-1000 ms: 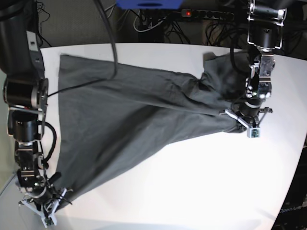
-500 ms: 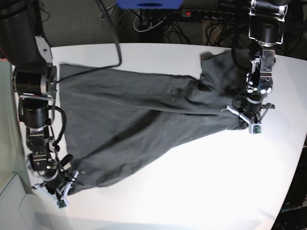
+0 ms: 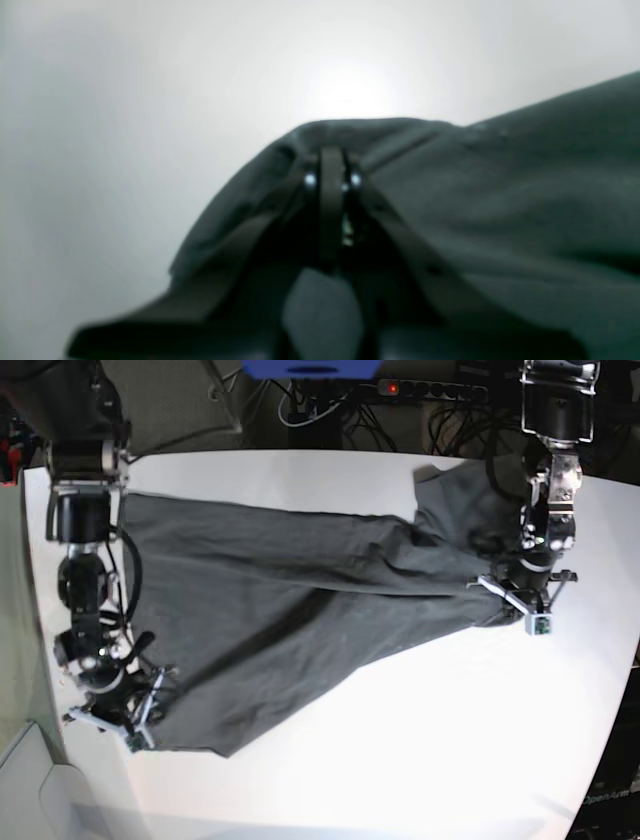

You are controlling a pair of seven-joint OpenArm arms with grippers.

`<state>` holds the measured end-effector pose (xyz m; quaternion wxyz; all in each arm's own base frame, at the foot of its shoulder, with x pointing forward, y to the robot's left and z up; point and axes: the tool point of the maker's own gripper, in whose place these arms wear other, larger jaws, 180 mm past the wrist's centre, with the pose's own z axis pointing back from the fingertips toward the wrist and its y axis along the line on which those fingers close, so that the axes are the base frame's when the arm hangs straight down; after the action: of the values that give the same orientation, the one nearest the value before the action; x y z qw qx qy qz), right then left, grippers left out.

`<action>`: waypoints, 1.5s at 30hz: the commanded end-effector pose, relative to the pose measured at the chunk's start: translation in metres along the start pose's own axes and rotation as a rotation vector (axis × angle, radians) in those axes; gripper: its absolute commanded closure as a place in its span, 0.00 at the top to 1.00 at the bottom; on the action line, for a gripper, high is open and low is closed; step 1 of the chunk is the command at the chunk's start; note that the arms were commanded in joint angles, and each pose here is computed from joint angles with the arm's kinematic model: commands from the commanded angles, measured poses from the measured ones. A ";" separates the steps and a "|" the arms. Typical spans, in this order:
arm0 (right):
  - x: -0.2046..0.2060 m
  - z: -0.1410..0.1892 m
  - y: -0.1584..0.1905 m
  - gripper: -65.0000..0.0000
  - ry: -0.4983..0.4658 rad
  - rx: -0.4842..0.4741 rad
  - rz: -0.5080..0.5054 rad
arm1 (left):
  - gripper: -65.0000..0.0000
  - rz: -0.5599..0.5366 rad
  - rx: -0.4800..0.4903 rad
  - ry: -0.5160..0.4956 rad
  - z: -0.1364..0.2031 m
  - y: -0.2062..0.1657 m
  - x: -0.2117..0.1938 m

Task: Layout the t-shirt on the table in an organized manner, then fold the t-shirt properly
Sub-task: 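Release the shirt with both grippers and raise them, then move the left gripper to the shirt's bunched middle and grasp fabric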

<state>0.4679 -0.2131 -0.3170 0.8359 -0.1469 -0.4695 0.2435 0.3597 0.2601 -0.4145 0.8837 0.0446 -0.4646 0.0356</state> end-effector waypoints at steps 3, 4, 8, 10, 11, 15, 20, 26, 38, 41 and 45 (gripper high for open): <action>0.011 0.019 0.040 0.08 -0.054 0.041 -0.025 | 0.00 0.009 0.032 -0.120 0.006 0.016 0.042; 0.000 0.023 0.055 0.05 -0.033 0.062 -0.036 | 0.00 0.010 0.032 -0.134 0.008 0.016 0.048; -0.041 0.033 0.106 0.00 0.046 0.150 -0.074 | 0.00 0.005 0.022 -0.185 0.015 0.011 0.066; -0.056 0.037 0.118 0.00 0.076 0.170 -0.078 | 0.00 0.003 0.019 -0.191 0.017 0.010 0.067; -0.061 0.039 0.121 0.00 0.086 0.175 -0.078 | 0.00 0.002 0.017 -0.195 0.019 0.010 0.068; -0.090 0.047 0.124 0.00 0.143 0.183 -0.063 | 0.00 0.003 0.019 -0.192 0.018 0.010 0.068; -0.134 0.060 0.105 0.00 0.228 0.135 -0.107 | 0.00 0.000 0.023 -0.189 0.018 0.013 0.067; -0.168 0.074 0.083 0.00 0.301 0.094 -0.088 | 0.00 0.015 0.049 -0.206 0.019 0.024 0.074; -0.158 0.091 0.072 0.00 0.307 0.063 -0.046 | 0.01 0.180 -0.006 -0.135 0.006 -0.013 0.087; -0.158 0.090 0.073 0.00 0.307 0.066 -0.045 | 0.01 0.225 -0.084 -0.117 0.000 -0.056 0.099; -0.157 0.090 0.073 0.00 0.306 0.065 -0.045 | 0.01 0.189 -0.216 -0.042 -0.002 -0.120 0.111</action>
<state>0.2952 -0.2334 -0.4256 0.9121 -0.1390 -0.3218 0.2128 0.4260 0.1406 -0.3496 0.8808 -0.0946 -0.4587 0.0697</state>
